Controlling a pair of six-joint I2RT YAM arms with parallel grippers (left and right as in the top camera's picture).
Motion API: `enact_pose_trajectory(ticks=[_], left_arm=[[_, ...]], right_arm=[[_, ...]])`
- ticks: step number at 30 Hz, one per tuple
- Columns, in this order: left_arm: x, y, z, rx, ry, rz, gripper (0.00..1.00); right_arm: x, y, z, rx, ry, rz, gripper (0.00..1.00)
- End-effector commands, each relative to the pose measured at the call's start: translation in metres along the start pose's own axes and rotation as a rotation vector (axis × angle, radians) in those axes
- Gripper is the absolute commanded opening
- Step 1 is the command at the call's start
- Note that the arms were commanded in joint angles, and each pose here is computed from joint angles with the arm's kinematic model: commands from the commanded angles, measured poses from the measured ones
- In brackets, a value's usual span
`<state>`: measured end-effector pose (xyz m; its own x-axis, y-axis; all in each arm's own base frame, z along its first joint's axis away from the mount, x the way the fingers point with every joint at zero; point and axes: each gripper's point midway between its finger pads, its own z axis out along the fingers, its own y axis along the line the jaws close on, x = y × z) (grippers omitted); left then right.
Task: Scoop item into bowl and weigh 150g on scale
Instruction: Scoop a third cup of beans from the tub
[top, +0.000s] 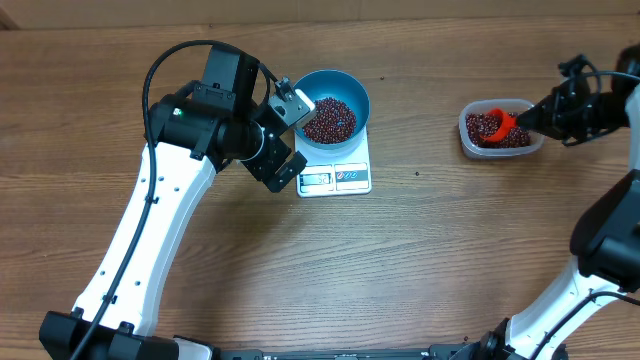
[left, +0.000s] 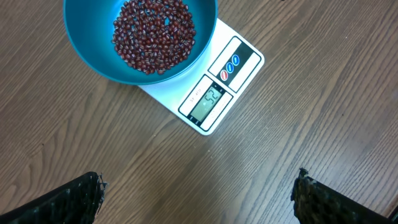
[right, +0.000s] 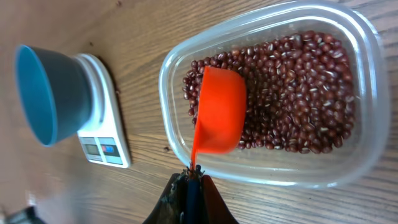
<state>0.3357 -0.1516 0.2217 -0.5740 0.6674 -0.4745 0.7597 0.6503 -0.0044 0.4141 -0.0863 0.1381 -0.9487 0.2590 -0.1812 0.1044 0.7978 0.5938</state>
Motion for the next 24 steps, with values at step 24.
enact_pose_trajectory(ticks=[24], left_arm=[[0.002,0.001,0.003,0.005,0.008,0.010,1.00]], right_arm=[[0.005,0.059,-0.027,-0.432,-0.073,-0.017,0.04]])
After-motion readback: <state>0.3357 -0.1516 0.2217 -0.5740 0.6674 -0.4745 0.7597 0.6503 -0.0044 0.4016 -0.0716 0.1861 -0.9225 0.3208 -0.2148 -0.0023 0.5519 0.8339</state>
